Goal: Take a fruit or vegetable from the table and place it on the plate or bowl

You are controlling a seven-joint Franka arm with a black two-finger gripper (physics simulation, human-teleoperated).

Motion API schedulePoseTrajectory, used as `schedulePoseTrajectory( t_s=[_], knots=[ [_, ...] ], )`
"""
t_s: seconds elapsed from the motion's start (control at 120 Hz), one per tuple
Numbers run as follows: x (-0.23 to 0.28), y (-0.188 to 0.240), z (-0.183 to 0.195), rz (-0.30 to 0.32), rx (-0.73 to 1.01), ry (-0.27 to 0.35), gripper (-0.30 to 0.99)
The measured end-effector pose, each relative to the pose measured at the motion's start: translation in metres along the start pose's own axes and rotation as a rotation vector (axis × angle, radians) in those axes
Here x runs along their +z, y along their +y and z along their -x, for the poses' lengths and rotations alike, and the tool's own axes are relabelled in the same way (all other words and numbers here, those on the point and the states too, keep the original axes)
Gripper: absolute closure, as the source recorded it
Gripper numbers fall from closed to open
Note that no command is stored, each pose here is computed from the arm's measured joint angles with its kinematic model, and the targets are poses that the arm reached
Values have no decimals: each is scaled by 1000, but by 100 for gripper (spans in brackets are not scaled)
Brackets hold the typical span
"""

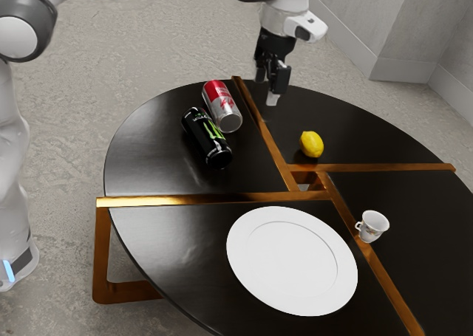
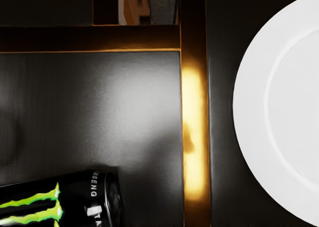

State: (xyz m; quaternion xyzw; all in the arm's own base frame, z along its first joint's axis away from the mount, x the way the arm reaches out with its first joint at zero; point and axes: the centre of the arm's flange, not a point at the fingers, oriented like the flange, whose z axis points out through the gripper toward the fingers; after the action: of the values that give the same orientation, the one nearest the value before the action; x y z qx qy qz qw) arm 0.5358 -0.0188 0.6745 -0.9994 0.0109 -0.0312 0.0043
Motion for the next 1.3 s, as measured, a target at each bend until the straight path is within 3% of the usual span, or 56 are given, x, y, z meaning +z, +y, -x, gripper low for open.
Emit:
schedulePoseTrajectory(
  t_s=[0.183, 0.35, 0.508, 0.583, 0.725, 0.925, 1.15, 1.3],
  knots=[
    [0, 30, 3, 2, 45, -10, 0],
    [-10, 20, -5, 30, 31, 10, 0],
    [1, -4, -49, 14, 37, 29, 0],
    [21, -42, -81, -4, 75, 44, 0],
    [50, -96, -109, -24, 246, 69, 0],
    [81, -97, -164, -81, 564, 98, 0],
    [151, -130, -184, -57, 873, 41, 0],
    [152, -131, -189, -79, 1052, 61, 0]
  ],
)
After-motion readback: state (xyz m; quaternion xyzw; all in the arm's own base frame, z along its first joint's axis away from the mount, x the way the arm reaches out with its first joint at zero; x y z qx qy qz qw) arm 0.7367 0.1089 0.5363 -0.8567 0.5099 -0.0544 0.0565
